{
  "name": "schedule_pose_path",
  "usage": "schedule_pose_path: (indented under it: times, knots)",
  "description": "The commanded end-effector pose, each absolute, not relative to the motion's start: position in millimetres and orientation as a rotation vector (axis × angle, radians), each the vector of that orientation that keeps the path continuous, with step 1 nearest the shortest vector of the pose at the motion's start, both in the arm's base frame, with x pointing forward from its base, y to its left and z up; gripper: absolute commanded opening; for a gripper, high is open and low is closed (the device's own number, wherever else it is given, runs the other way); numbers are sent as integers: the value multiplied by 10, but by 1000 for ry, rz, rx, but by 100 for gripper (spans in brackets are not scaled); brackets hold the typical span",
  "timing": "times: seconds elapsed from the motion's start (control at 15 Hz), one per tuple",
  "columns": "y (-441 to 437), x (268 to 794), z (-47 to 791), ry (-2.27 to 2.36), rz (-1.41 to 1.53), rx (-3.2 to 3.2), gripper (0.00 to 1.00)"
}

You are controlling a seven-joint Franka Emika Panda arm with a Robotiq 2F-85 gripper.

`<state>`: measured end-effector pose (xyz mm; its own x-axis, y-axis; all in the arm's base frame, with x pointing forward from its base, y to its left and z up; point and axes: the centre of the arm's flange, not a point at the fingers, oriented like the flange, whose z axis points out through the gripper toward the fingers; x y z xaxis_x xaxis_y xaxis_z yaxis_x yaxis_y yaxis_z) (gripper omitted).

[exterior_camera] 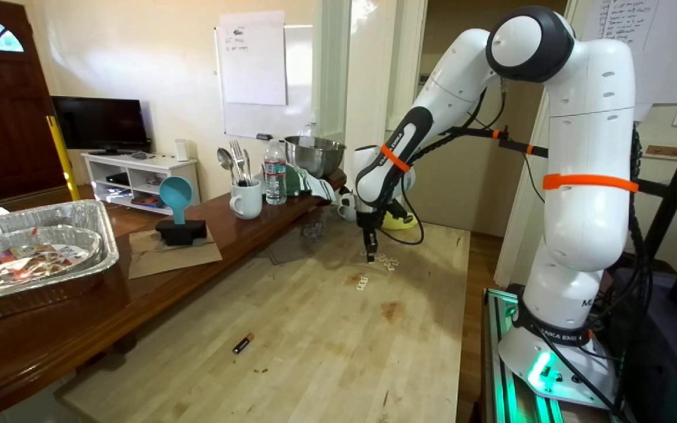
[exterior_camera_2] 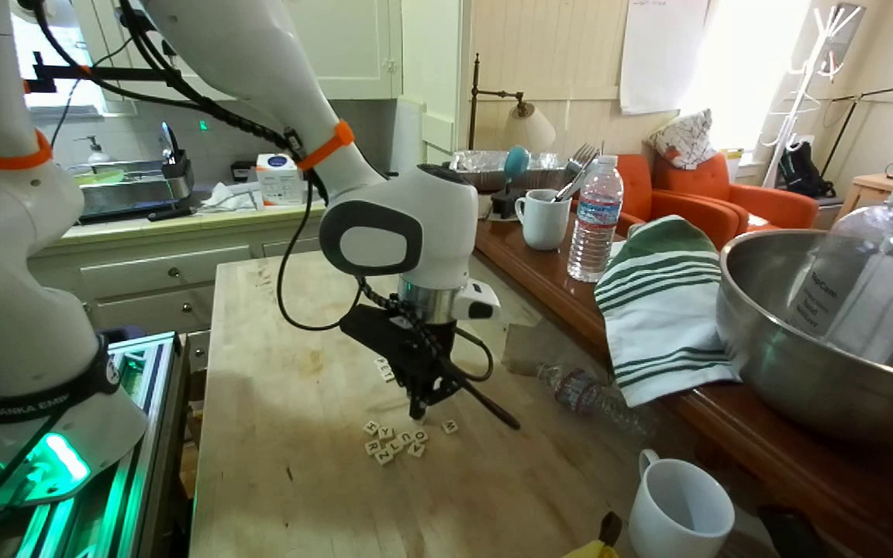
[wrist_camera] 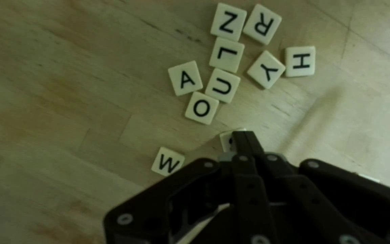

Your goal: Put one letter block to in the line to make a word

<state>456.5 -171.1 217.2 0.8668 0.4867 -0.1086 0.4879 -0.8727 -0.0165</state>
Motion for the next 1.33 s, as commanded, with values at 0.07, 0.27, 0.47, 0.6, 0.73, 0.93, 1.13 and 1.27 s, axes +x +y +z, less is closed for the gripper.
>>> schedule_pose_path:
  times: [0.07,0.27,0.47,0.6,0.73,0.93,1.13,1.27]
  knots:
    - [-1388,4387,1910,1068,-301,2920,0]
    - [-1283,4370,1907,1147,-329,2872,0]
    - [-1201,4420,2108,1075,-303,2895,0]
    - [-1174,4436,2229,1026,-293,2912,0]
    - [-1151,4463,2305,948,-267,2939,0]
    - [-1134,4496,2411,843,-216,2972,0]
    - [-1153,4539,2450,627,-193,3043,0]
    - [-1180,4548,2440,462,-211,3071,0]
